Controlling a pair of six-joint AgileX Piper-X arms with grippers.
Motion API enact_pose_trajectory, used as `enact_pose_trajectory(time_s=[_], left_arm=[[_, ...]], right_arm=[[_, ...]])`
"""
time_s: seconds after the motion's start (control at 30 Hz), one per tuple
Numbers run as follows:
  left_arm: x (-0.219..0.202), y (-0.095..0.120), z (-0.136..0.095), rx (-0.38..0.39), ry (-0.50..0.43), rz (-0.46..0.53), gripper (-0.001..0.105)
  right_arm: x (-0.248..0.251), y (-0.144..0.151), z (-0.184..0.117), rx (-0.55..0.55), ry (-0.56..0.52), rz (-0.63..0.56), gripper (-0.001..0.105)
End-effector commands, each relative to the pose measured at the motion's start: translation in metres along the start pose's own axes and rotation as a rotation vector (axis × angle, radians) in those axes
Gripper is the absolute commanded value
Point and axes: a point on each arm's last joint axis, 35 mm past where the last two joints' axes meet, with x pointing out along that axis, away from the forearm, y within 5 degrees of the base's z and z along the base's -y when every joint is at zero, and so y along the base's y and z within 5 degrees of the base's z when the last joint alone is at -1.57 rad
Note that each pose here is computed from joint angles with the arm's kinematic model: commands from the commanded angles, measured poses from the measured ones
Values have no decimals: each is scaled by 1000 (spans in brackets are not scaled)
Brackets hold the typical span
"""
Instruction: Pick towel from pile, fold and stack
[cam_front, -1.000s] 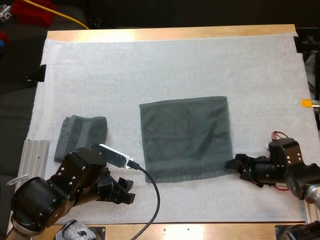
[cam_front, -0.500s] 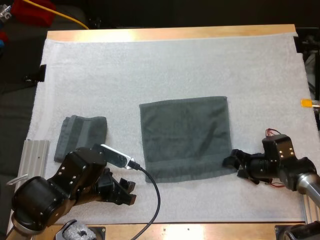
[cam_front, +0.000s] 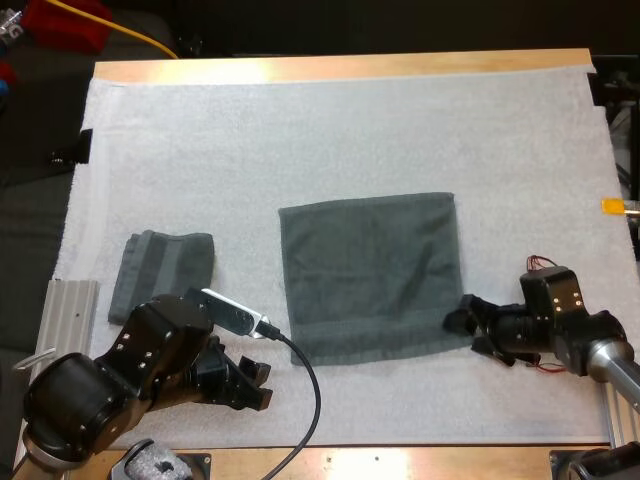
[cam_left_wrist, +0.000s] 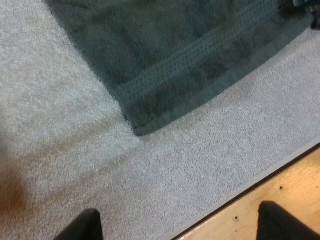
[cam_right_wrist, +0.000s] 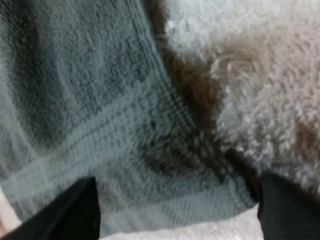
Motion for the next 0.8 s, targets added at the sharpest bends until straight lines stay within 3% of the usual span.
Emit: enact_pose_trajectory(time_s=[0.0,0.3,0.47,0.77], left_arm=[[-1,-1,0,-6,-7,-13,60],[-1,-1,0,-4,-7,-13,60],[-1,-1,0,-4,-7,-13,60],[-1,-1,0,-4,-6,-15,60]], right_arm=[[1,-2,0,11,3,-1,65],[1,-2,0,28,3,-1,63],[1,-3,-3,43,23,-14,45],[0,-7,-6,64,35,-75,22]])
